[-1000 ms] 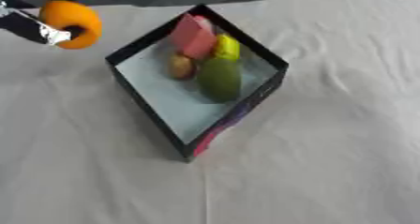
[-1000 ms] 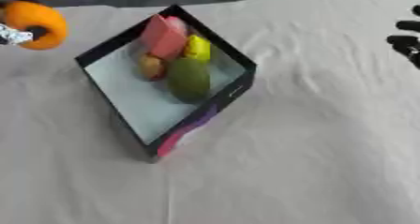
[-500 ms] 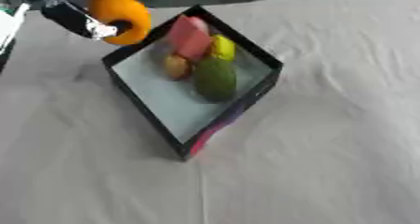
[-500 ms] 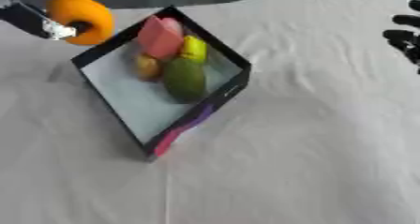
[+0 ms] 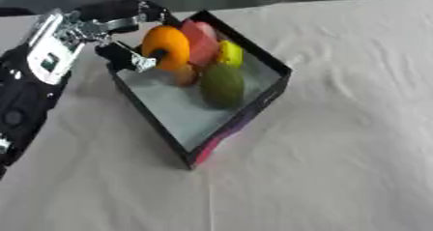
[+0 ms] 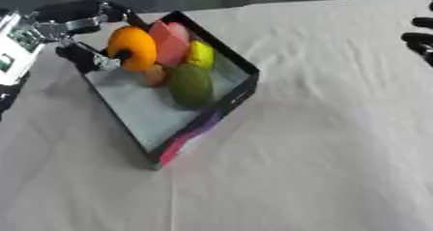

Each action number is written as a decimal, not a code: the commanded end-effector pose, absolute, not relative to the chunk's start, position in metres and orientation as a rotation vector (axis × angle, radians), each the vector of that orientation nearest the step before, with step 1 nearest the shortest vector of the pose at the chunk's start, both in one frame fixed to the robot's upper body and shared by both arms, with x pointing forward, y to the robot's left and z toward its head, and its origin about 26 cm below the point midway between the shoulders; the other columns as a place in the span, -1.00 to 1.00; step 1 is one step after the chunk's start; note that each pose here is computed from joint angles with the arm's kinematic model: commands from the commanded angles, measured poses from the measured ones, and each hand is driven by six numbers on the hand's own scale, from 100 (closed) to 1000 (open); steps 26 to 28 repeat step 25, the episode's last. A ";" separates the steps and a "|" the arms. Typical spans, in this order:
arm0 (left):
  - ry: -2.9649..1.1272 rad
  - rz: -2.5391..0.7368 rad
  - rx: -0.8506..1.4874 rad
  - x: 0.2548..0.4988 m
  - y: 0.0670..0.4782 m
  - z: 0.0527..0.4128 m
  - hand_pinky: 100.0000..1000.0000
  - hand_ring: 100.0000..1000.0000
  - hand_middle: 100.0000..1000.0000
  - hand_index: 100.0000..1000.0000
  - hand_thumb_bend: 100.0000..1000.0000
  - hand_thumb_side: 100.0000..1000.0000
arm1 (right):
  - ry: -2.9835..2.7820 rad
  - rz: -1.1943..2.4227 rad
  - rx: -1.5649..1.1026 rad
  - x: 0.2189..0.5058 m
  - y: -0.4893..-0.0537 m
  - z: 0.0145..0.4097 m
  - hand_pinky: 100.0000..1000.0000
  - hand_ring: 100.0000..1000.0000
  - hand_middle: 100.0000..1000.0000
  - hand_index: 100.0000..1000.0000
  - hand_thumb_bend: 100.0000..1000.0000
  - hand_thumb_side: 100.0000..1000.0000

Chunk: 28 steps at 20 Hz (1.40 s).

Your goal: Pick up objects on the table and place them in the box.

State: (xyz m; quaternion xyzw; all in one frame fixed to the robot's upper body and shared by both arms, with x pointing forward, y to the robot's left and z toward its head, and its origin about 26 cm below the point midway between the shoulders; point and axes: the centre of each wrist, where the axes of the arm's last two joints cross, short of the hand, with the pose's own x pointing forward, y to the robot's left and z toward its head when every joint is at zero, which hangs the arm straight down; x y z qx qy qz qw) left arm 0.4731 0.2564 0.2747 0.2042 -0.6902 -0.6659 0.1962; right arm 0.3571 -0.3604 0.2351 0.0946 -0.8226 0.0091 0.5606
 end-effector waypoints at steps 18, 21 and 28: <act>-2.443 -0.828 0.011 0.366 0.326 0.317 0.41 0.23 0.32 0.47 -1.00 0.05 | -2.108 -0.013 0.114 0.334 -0.377 0.251 0.91 0.46 0.42 0.68 -1.00 0.15; -2.454 -0.597 -0.080 0.337 0.332 0.306 0.40 0.25 0.35 0.50 -1.00 0.03 | -2.117 -0.012 0.084 0.332 -0.378 0.246 0.91 0.49 0.46 0.69 -1.00 0.13; -2.385 -0.415 -0.145 0.309 0.337 0.280 0.40 0.27 0.38 0.66 -1.00 0.10 | -2.146 -0.002 0.061 0.330 -0.378 0.244 0.91 0.55 0.56 0.78 -1.00 0.10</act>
